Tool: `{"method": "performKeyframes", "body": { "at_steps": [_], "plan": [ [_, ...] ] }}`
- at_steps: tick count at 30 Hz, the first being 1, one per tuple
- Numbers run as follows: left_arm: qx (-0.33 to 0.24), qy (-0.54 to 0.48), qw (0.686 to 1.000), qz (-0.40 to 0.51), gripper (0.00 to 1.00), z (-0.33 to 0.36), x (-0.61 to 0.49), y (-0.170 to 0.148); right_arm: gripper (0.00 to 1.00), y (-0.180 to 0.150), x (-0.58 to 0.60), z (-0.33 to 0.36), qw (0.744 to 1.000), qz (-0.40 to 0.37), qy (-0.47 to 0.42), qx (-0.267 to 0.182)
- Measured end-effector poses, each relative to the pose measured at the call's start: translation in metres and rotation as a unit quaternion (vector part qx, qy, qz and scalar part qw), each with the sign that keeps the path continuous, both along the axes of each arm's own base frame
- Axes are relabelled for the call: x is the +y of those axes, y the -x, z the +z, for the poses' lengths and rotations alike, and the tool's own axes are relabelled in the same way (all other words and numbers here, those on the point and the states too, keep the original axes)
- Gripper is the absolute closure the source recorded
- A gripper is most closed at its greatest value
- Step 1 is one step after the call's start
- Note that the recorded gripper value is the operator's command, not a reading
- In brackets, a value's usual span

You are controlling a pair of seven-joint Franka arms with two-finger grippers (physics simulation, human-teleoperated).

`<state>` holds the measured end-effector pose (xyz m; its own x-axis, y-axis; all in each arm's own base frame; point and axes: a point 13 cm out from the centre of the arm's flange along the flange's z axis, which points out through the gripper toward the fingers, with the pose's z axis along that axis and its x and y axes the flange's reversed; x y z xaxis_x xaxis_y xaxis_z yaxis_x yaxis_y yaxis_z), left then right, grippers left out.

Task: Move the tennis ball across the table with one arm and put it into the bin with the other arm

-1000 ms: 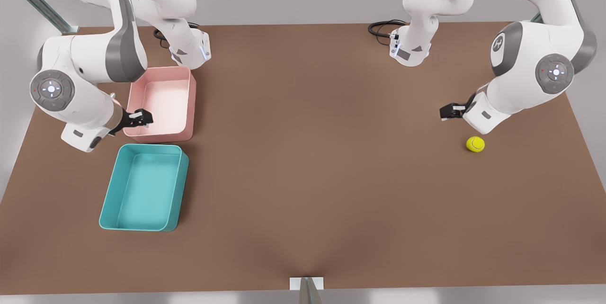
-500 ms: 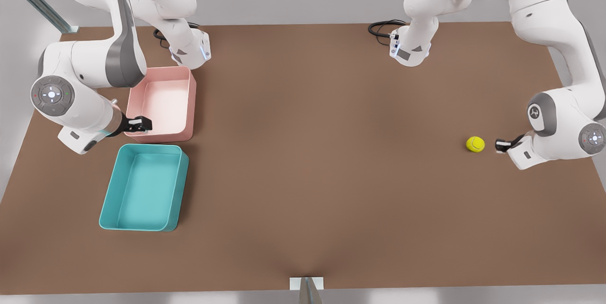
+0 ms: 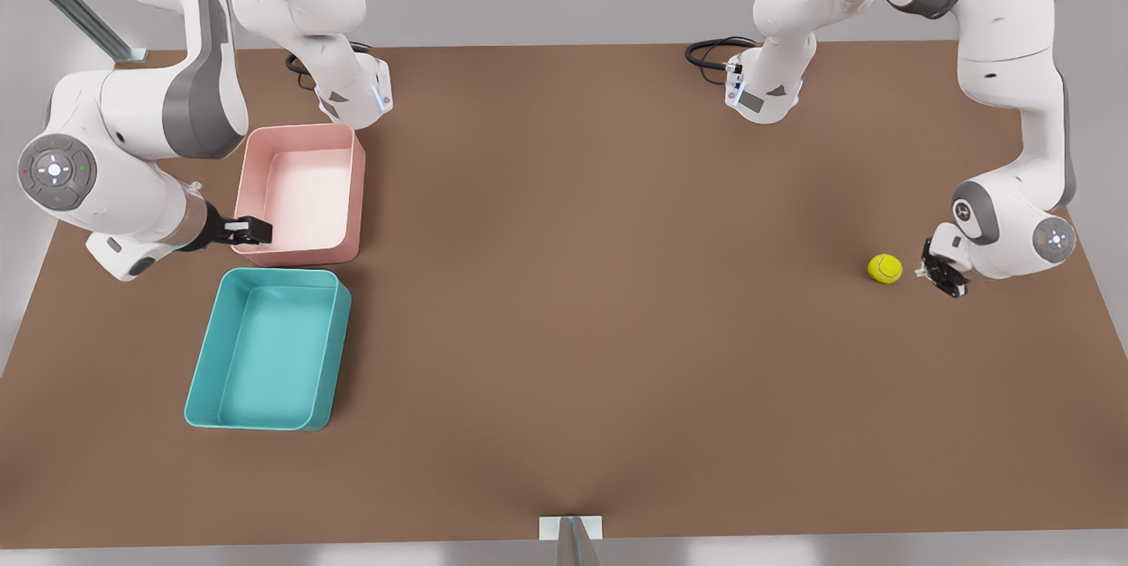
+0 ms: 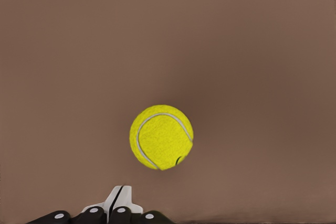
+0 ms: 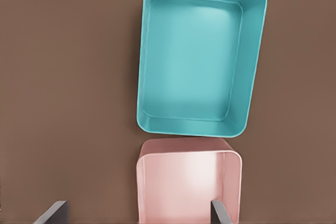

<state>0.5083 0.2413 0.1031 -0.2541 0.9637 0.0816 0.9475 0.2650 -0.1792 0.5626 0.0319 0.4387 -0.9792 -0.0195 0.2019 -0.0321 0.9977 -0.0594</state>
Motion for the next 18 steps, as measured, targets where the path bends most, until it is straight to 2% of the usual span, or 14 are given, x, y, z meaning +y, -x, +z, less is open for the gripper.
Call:
{"method": "performKeyframes", "body": {
  "at_steps": [6,9,18],
  "plan": [
    [0.011,-0.012,0.994,-0.104,0.79,-0.02,0.012,0.02,0.0,0.002,0.002,-0.004,1.0,-0.006,-0.001,0.005],
    [0.017,-0.009,0.992,-0.121,0.79,-0.031,0.015,0.034,0.0,0.002,0.003,-0.005,1.0,-0.009,-0.001,0.006],
    [0.008,-0.008,0.989,-0.146,0.79,-0.04,0.039,0.043,0.0,0.003,0.001,-0.011,1.0,-0.016,0.001,0.011]
  ]
}}
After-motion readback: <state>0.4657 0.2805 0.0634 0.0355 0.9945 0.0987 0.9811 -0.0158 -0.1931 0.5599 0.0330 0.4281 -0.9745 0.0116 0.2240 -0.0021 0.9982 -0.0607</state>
